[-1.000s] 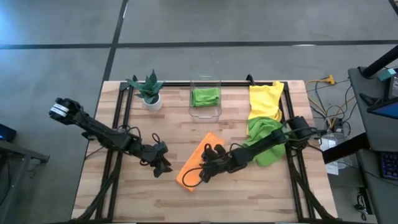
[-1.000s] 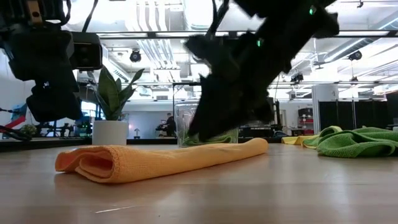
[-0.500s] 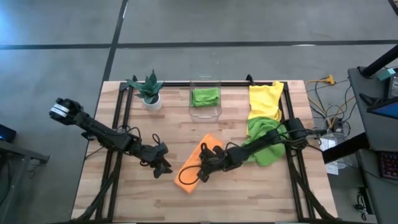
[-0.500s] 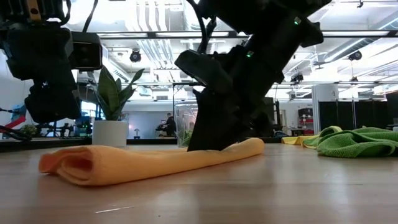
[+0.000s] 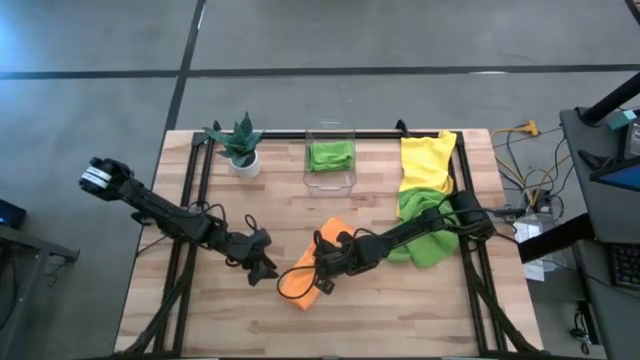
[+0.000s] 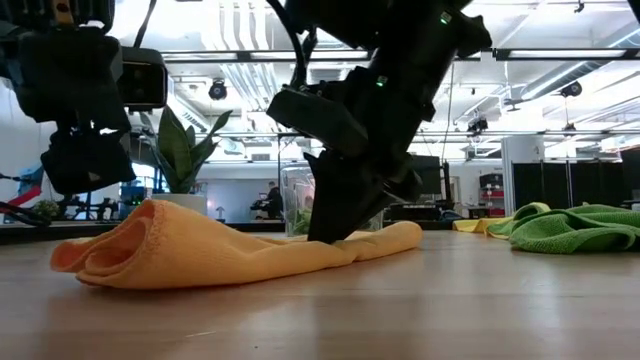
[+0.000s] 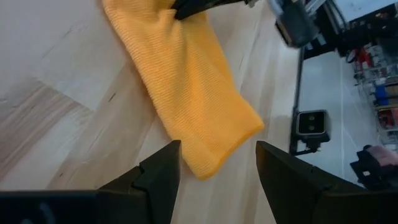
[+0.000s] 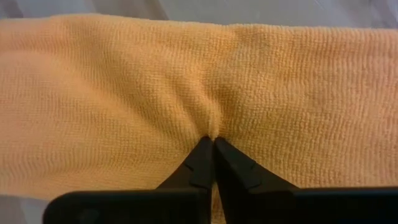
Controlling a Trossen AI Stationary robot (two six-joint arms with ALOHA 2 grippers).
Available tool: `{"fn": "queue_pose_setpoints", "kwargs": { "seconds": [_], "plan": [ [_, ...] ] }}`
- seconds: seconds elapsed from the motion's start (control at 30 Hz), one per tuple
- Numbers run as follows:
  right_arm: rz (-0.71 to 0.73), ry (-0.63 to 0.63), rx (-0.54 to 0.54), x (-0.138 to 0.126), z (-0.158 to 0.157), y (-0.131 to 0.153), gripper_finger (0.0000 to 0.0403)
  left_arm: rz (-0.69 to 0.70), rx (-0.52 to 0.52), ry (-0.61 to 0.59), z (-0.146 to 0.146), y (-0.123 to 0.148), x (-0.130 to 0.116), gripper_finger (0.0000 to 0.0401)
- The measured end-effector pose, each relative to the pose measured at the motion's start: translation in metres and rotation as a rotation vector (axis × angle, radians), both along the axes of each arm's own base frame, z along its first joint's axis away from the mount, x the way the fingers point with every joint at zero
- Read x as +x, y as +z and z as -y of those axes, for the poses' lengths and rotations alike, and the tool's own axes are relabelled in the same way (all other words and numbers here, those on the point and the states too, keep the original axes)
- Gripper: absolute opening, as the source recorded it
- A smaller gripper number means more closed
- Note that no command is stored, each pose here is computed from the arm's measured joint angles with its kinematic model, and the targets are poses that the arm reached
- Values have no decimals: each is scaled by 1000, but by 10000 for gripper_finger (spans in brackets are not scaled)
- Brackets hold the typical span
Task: Fold microfiber towels
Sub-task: Put the folded orange towel into the transparent bin
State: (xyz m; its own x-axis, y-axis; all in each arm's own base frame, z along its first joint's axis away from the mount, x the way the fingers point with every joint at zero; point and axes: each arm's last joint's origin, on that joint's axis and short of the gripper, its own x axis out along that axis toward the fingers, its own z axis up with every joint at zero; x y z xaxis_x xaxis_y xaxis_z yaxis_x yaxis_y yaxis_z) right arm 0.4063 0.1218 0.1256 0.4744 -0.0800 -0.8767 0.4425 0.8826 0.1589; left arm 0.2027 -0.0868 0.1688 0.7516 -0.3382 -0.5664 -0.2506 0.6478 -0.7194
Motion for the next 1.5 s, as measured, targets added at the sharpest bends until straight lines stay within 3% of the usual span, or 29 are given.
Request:
{"fn": "queue_pose_setpoints", "kwargs": {
  "seconds": [0.27, 0.7, 1.03, 1.33, 1.5],
  "plan": [
    [-33, -23, 8, -3, 0, 2, 14, -1, -15, 11, 0, 1, 0, 191],
    [-33, -18, 16, -3, -2, 5, 140, 19, -25, 13, 1, 2, 1, 191],
    [23, -66, -97, -11, 0, 40, 173, 14, -40, 25, 1, 3, 2, 191],
    [-72, -62, -96, -14, 5, 4, 176, 35, -34, 39, 0, 4, 3, 191],
    [-85, -30, -31, -10, 5, -8, 180, 33, -35, 43, 0, 4, 2, 191]
  ]
}}
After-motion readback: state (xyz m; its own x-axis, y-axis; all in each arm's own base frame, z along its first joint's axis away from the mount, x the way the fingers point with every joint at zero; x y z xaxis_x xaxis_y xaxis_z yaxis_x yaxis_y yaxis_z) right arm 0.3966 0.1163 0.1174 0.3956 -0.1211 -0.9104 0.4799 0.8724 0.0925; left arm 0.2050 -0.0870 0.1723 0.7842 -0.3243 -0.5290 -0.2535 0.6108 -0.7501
